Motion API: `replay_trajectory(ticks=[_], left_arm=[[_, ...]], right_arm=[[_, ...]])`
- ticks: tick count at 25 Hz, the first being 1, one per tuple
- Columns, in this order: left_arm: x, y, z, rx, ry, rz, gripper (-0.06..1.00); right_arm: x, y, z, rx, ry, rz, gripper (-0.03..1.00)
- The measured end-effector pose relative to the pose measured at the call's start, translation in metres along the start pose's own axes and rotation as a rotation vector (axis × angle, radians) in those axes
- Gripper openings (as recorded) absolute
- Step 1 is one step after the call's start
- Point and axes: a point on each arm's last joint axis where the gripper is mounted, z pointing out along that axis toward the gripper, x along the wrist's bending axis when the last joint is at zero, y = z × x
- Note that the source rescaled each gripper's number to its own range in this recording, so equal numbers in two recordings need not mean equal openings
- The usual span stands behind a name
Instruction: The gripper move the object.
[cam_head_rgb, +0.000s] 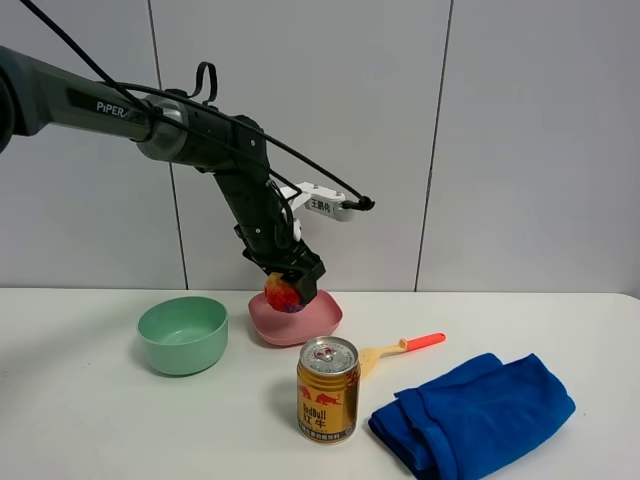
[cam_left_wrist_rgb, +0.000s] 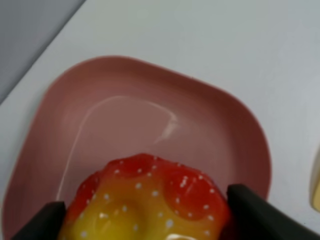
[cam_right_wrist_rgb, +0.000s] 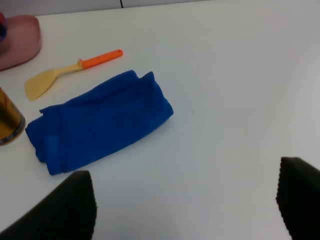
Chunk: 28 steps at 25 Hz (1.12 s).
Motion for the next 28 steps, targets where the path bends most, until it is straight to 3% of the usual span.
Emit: replay_trajectory(ticks=[12, 28], left_arm=[[0.001, -0.002, 0.01, -0.016, 0.012, 0.11, 0.0], [0.002, -0.008, 0.024, -0.003, 0.01, 0.153, 0.0]], right_arm=[[0.0, 0.0, 0.0, 0.0, 0.0, 0.0, 1.0], [0.0, 0.0, 0.0, 0.0, 0.0, 0.0, 1.0]])
